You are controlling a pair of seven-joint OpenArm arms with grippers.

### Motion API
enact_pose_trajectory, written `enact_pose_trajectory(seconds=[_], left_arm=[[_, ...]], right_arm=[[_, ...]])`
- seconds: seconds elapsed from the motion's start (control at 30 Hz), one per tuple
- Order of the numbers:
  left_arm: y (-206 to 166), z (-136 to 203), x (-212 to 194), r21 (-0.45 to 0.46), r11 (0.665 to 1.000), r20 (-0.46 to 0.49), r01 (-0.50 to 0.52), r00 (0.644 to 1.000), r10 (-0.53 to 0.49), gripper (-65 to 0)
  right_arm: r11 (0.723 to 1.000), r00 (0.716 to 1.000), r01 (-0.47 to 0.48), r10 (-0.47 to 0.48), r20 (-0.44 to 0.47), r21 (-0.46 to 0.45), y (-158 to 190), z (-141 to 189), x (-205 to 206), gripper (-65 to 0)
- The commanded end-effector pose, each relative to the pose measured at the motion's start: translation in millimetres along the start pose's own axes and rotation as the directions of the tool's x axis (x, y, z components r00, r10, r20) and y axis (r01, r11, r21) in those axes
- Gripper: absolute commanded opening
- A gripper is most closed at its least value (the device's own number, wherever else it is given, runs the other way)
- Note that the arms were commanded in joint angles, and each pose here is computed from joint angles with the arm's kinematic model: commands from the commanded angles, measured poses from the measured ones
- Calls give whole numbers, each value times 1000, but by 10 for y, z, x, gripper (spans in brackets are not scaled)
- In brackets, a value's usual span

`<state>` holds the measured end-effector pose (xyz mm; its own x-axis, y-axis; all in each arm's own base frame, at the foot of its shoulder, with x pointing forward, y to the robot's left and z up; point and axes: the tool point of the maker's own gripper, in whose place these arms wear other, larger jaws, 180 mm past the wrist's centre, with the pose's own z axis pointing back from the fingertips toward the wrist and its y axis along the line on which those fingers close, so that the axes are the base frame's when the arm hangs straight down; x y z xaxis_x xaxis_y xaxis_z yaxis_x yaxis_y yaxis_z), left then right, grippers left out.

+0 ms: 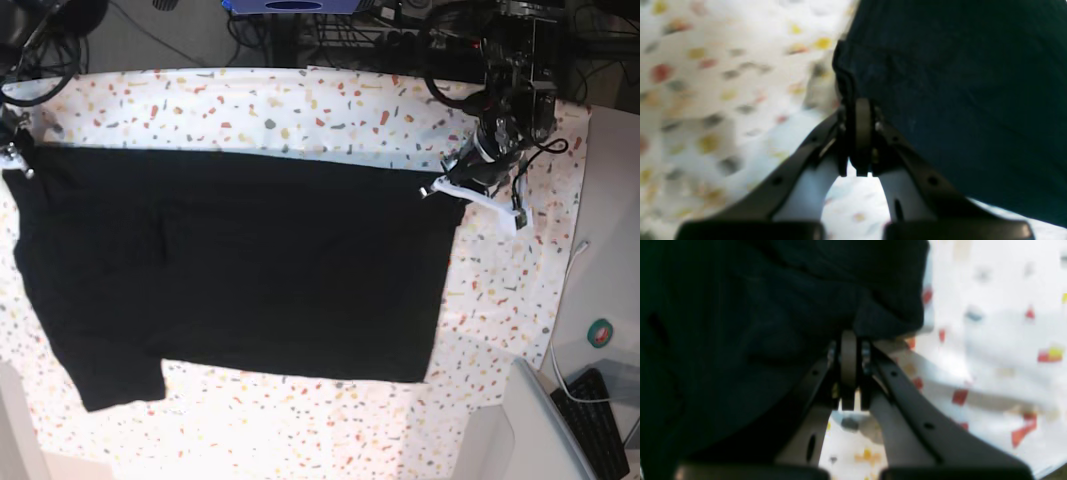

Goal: Layout the t-shirt on the table in an organized manner, then fold the t-shirt properly
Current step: 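Pull the shirt edge taut with both grippers and release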

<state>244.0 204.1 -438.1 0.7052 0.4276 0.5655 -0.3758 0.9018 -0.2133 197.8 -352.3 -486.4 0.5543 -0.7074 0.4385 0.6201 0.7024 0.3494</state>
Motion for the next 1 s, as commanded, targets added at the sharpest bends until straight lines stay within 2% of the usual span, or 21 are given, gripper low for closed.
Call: enact_pose_trajectory(seconds=[0.0,0.2,0.33,0.67,0.97], left_arm=[[57,33,70,10,1000,35,12,999,-13,-650],[270,88,-87,49,998,3,45,999,-45,-650],[377,98,-134,69,996,-14,62,998,-62,-650],[547,77,-287,105,992,-59,71,996,-65,-650],[568,86,-350,108,992,-73,68,995,-61,-650]], right_arm=[[999,997,-30,29,75,11,29,99,258,-650],[997,993,-76,76,92,2,41,272,154,-650],[996,994,-84,86,72,-18,-54,324,44,-650],[997,998,-67,67,10,-48,-240,374,-320,-650],[997,998,-63,63,2,-50,-250,377,-366,-650]])
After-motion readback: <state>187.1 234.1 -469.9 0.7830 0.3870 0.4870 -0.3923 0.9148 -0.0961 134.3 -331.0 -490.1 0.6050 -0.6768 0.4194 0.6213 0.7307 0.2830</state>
